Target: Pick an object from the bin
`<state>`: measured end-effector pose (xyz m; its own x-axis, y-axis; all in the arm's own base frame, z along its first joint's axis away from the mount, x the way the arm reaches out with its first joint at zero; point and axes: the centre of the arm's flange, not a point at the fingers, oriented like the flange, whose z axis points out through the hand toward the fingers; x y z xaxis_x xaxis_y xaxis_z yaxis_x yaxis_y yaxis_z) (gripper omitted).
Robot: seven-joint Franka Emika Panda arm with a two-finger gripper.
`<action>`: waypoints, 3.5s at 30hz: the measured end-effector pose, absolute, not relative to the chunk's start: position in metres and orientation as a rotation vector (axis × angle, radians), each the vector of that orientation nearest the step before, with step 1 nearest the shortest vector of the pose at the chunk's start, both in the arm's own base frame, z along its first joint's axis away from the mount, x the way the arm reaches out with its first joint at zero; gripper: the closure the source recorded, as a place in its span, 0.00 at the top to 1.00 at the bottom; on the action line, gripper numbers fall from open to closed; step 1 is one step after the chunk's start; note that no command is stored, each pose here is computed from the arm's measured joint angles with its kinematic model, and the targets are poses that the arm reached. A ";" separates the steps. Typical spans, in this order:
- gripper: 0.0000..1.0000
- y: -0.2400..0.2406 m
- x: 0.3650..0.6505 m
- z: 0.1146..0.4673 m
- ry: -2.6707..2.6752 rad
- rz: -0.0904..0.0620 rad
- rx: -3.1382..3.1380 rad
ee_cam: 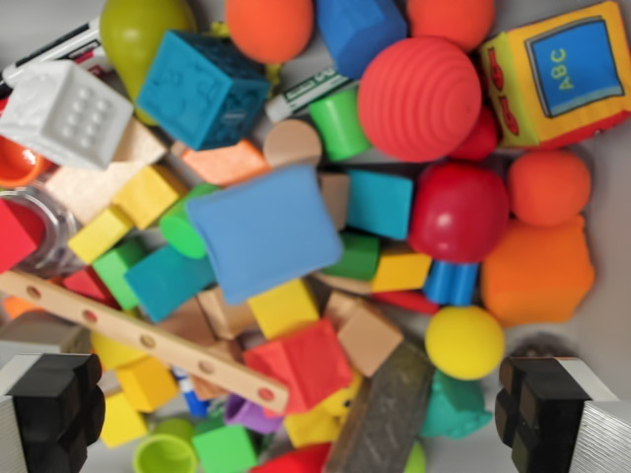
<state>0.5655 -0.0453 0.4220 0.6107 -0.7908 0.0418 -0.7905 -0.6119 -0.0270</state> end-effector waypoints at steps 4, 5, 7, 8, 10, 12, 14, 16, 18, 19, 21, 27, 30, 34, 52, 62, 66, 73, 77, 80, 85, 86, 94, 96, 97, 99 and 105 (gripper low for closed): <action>1.00 -0.046 0.559 0.417 1.415 -0.075 -2.797; 1.00 -0.046 0.558 0.416 1.419 -0.075 -2.795; 1.00 -0.047 0.554 0.412 1.440 -0.073 -2.785; 1.00 -0.047 0.552 0.410 1.449 -0.072 -2.780; 1.00 -0.048 0.548 0.407 1.470 -0.070 -2.769; 1.00 -0.048 0.544 0.403 1.490 -0.067 -2.758; 1.00 -0.049 0.541 0.401 1.506 -0.067 -2.749; 1.00 -0.049 0.537 0.397 1.530 -0.064 -2.736; 1.00 -0.050 0.532 0.392 1.552 -0.060 -2.724; 1.00 -0.050 0.530 0.391 1.563 -0.060 -2.718; 1.00 -0.051 0.526 0.387 1.581 -0.059 -2.707; 1.00 -0.053 0.513 0.376 1.649 -0.052 -2.666; 1.00 -0.054 0.505 0.369 1.687 -0.049 -2.642; 1.00 -0.056 0.494 0.359 1.741 -0.043 -2.607; 1.00 -0.063 0.445 0.315 1.974 -0.021 -2.440; 1.00 -0.069 0.412 0.286 2.117 -0.006 -2.321; 1.00 -0.070 0.401 0.276 2.166 -0.002 -2.277; 1.00 -0.074 0.378 0.256 2.257 0.007 -2.189; 1.00 -0.076 0.367 0.246 2.300 0.009 -2.144; 1.00 -0.076 0.367 0.237 2.303 0.002 -2.138; 1.00 -0.077 0.366 0.212 2.314 0.014 -2.137; 1.00 -0.077 0.366 0.208 2.315 0.015 -2.136; 1.00 -0.077 0.366 0.188 2.315 0.011 -2.132; 1.00 -0.077 0.366 0.185 2.315 0.010 -2.133; 1.00 -0.077 0.366 0.184 2.314 0.010 -2.133; 0.00 -0.077 0.366 0.184 2.314 0.009 -2.133; 0.00 -0.077 0.366 0.184 2.313 0.007 -2.133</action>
<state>0.3660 -0.0770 0.1841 -0.0810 -0.9967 0.0003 -0.9967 0.0810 0.0063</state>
